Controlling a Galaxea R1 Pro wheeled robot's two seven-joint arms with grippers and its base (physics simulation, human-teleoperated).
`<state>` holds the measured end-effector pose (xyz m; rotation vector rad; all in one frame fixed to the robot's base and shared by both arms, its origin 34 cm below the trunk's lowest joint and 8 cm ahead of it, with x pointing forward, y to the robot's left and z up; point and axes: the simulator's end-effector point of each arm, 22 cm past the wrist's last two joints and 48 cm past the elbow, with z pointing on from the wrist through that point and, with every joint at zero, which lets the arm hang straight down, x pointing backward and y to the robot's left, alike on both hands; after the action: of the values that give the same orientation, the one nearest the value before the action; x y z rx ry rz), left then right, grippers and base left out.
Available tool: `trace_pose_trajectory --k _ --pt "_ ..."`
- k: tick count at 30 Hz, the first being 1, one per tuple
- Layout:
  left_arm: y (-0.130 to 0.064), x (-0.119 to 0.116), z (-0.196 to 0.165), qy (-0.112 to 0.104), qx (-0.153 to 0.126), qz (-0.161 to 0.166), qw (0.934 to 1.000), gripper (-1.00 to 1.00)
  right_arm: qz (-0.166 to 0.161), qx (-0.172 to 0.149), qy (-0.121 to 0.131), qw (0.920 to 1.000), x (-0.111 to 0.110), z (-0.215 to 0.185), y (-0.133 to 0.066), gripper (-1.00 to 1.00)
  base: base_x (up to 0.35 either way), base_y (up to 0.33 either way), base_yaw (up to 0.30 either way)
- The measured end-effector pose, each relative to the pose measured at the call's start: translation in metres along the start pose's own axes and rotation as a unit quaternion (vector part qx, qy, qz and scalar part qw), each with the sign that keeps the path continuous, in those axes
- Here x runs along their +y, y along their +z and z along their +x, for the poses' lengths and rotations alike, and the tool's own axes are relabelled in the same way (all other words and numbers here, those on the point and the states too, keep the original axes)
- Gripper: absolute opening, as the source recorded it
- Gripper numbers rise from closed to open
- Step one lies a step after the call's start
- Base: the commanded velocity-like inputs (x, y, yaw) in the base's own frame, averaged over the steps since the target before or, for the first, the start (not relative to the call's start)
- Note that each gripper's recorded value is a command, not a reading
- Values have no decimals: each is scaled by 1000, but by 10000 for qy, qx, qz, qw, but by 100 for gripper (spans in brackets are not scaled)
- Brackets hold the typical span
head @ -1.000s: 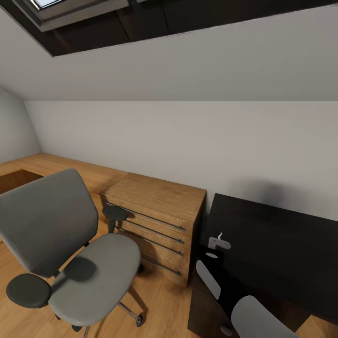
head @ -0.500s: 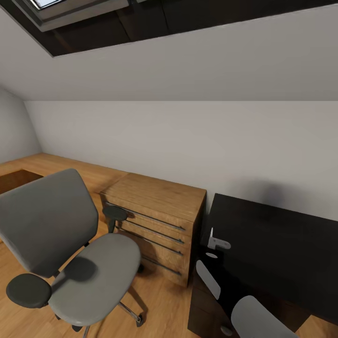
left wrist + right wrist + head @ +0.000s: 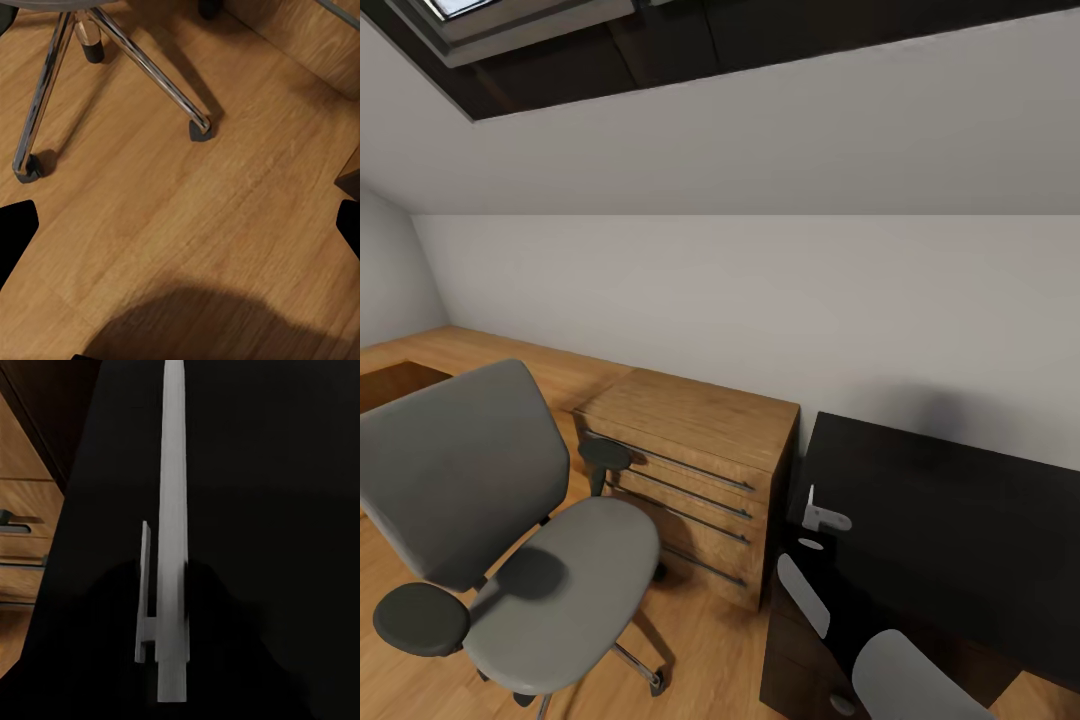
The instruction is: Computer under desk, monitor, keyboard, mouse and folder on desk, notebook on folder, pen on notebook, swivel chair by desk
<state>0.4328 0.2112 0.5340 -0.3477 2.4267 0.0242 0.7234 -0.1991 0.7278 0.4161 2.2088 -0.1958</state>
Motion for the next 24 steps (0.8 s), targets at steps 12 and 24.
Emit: trace_pose_trajectory --k 12,24 --pt "-9 -1 -8 -4 3 5 10000 100 46 92 -2 9999 -4 -3 -5 -100 0 0 0" --pt "-24 0 -21 -16 8 -54 10000 100 -252 -633 418 9968 -1 -99 -37 -100 -18 0 0"
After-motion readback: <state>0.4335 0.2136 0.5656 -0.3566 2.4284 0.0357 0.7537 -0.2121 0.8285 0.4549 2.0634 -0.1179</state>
